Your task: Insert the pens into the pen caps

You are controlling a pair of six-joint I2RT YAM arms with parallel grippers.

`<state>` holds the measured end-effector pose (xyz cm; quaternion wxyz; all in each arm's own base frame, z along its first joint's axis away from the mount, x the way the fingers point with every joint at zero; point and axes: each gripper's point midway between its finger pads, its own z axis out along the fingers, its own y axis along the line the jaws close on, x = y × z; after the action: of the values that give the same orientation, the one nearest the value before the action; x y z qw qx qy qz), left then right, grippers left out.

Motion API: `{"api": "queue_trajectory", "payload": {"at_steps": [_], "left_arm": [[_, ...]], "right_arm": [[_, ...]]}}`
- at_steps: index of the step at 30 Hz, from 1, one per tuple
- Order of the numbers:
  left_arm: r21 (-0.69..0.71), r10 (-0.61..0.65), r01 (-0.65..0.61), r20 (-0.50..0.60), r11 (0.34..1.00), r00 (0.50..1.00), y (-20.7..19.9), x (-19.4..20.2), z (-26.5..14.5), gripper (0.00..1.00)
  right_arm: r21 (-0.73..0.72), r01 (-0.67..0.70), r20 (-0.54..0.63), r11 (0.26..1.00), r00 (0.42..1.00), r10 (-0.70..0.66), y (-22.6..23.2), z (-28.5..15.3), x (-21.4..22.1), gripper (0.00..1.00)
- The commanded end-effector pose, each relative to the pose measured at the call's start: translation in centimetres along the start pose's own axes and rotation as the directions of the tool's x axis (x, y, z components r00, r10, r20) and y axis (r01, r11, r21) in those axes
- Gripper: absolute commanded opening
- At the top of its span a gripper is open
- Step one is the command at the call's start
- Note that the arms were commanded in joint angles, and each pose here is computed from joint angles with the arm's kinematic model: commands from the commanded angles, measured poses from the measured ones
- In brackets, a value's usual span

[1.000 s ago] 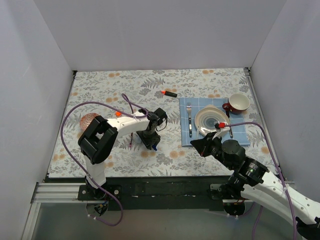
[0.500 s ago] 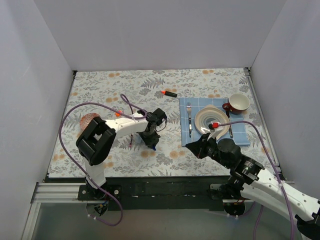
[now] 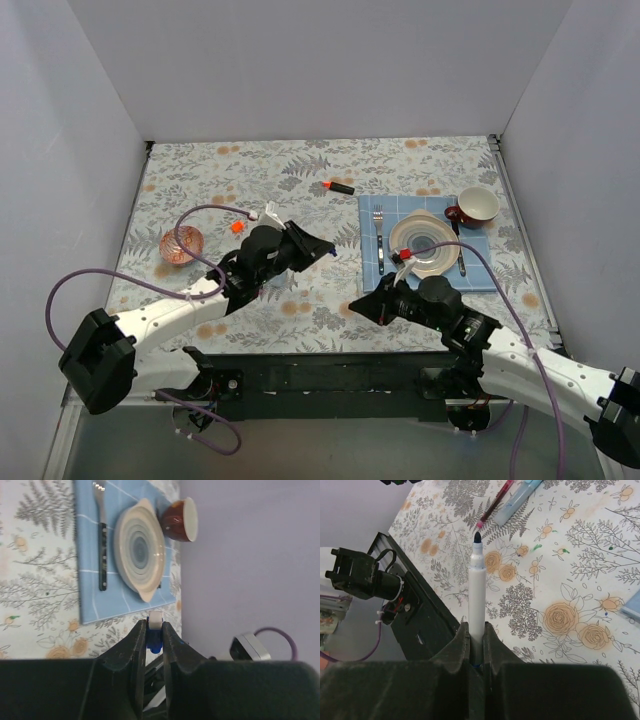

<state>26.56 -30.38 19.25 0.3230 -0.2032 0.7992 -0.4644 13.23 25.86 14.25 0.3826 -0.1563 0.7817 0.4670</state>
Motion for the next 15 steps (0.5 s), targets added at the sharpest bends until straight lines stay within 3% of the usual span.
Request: {"api": "queue_trajectory", "payload": {"at_steps": [1, 4, 15], "left_arm": [[0.36, 0.123, -0.113, -0.006, 0.926, 0.992, -6.4, 0.5, -2.7, 0.0], [0.433, 0.212, -0.166, -0.06, 0.886, 0.975, -7.2, 2.0, -3.5, 0.0], [0.523, 0.279, -0.201, -0.074, 0.828, 0.957, -7.4, 3.3, -4.9, 0.0]], "right_arm": [[-0.112, -0.005, 0.059, 0.994, 0.998, 0.012, 2.5, 0.9, -2.0, 0.01], [-0.119, -0.012, 0.059, 0.993, 0.998, 0.019, 2.8, 1.3, -2.4, 0.01], [-0.118, -0.026, 0.055, 0.993, 0.998, 0.033, 3.0, 1.9, -2.6, 0.01]]}}
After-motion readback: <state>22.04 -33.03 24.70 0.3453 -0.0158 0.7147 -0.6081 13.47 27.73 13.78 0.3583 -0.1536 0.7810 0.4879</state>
